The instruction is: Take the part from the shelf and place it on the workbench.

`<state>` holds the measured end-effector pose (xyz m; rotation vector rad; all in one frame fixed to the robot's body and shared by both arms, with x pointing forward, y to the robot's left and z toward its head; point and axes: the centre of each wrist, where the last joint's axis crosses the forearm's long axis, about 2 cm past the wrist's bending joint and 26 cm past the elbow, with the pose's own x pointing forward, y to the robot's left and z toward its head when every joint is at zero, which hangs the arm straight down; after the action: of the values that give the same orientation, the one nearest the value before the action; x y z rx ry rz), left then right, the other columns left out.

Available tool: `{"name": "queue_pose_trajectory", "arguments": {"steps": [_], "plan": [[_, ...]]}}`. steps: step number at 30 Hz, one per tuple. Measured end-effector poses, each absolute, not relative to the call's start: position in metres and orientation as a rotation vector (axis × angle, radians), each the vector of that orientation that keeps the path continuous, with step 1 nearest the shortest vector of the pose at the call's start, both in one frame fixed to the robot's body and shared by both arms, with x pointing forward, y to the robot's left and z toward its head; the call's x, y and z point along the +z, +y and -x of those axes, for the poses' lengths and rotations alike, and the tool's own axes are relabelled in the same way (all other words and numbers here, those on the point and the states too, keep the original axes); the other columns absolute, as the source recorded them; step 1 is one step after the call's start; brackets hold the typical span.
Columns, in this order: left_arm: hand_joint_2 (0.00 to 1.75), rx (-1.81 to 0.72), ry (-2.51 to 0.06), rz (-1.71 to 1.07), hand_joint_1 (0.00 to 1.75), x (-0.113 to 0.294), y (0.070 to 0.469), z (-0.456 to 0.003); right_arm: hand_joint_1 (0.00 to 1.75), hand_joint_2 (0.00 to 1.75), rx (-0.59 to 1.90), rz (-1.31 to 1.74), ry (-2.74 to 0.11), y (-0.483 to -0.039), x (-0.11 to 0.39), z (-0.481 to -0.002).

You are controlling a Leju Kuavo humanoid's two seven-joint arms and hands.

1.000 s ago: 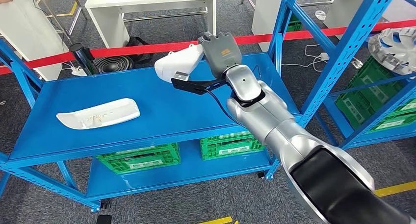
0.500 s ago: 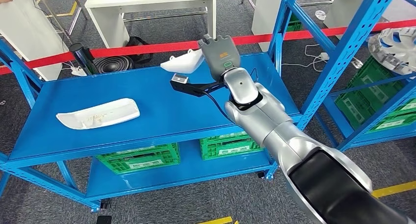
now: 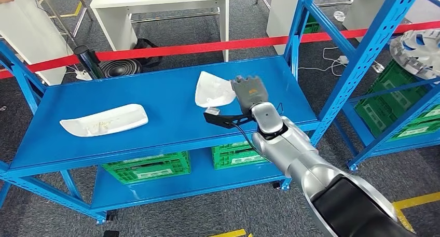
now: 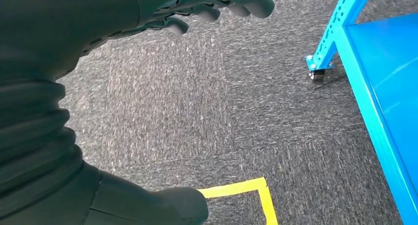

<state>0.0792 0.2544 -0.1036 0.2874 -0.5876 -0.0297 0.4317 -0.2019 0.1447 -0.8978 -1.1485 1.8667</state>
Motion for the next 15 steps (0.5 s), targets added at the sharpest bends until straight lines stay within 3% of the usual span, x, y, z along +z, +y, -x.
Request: {"name": "queue_pose_trajectory", "arguments": {"steps": [5,9,11,15], "plan": [[1.75,-0.036,-0.593,-0.271,0.0,-0.104,0.258,-0.08,1.75,1.75,1.868,0.836,-1.023,-0.22,0.12,-0.419],[1.75,-0.043,-0.606,-0.266,0.0,-0.104,0.259,-0.08,0.0,1.75,1.848,0.819,-0.965,-0.232,0.108,-0.413],[1.75,-0.047,-0.613,-0.262,0.0,-0.104,0.26,-0.08,0.0,1.75,1.839,0.816,-0.947,-0.238,0.104,-0.411],[0.0,-0.04,-0.613,-0.263,0.0,-0.104,0.26,-0.081,0.0,1.75,1.827,0.814,-0.926,-0.246,0.101,-0.41]]}}
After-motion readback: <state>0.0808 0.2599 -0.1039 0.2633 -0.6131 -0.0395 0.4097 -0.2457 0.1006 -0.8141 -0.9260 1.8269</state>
